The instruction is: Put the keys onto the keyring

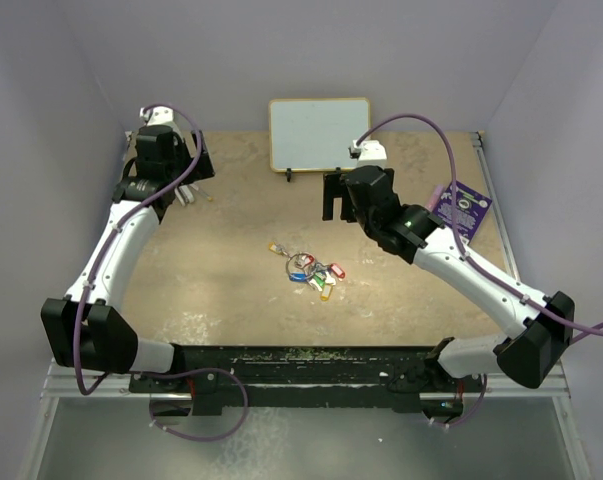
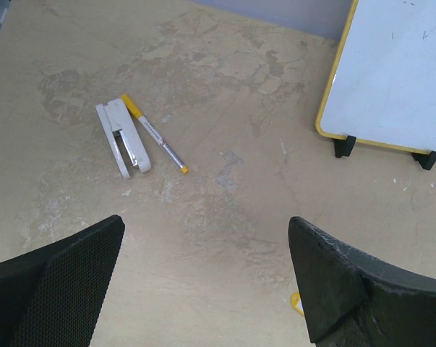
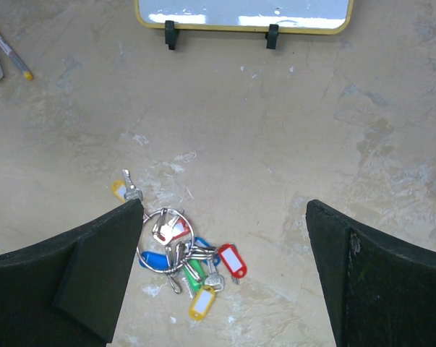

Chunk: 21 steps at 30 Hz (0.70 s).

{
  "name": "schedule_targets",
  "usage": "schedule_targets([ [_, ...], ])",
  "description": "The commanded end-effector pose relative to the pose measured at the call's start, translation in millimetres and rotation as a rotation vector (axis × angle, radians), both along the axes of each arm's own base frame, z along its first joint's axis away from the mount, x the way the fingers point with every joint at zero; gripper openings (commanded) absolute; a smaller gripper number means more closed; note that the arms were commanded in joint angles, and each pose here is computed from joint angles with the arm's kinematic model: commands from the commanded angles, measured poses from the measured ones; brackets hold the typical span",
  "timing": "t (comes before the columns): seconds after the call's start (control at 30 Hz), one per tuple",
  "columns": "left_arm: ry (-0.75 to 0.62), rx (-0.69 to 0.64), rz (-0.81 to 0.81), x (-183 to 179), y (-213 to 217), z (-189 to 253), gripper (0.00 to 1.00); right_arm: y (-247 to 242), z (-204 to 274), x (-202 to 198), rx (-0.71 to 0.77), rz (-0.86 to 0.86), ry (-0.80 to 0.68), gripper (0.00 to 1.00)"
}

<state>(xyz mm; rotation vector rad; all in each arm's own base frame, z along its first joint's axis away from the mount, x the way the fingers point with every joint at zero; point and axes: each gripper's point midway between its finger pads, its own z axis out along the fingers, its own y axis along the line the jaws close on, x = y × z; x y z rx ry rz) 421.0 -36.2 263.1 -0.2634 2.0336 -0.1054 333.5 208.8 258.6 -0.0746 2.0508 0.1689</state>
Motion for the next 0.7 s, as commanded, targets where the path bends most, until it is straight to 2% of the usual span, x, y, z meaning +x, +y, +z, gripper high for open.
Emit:
schedule_targets([
  [0.0, -0.075, 0.016, 0.016, -0.9, 7.4, 22.7, 0.98, -3.5, 11.8, 1.9, 0.010, 0.000, -0.031, 1.00],
  [0.67, -0.081, 0.013, 0.014, -1.4, 7.0, 25.8, 0.98, -9.9, 12.2, -0.7, 0.027, -0.011, -0.024, 1.00],
])
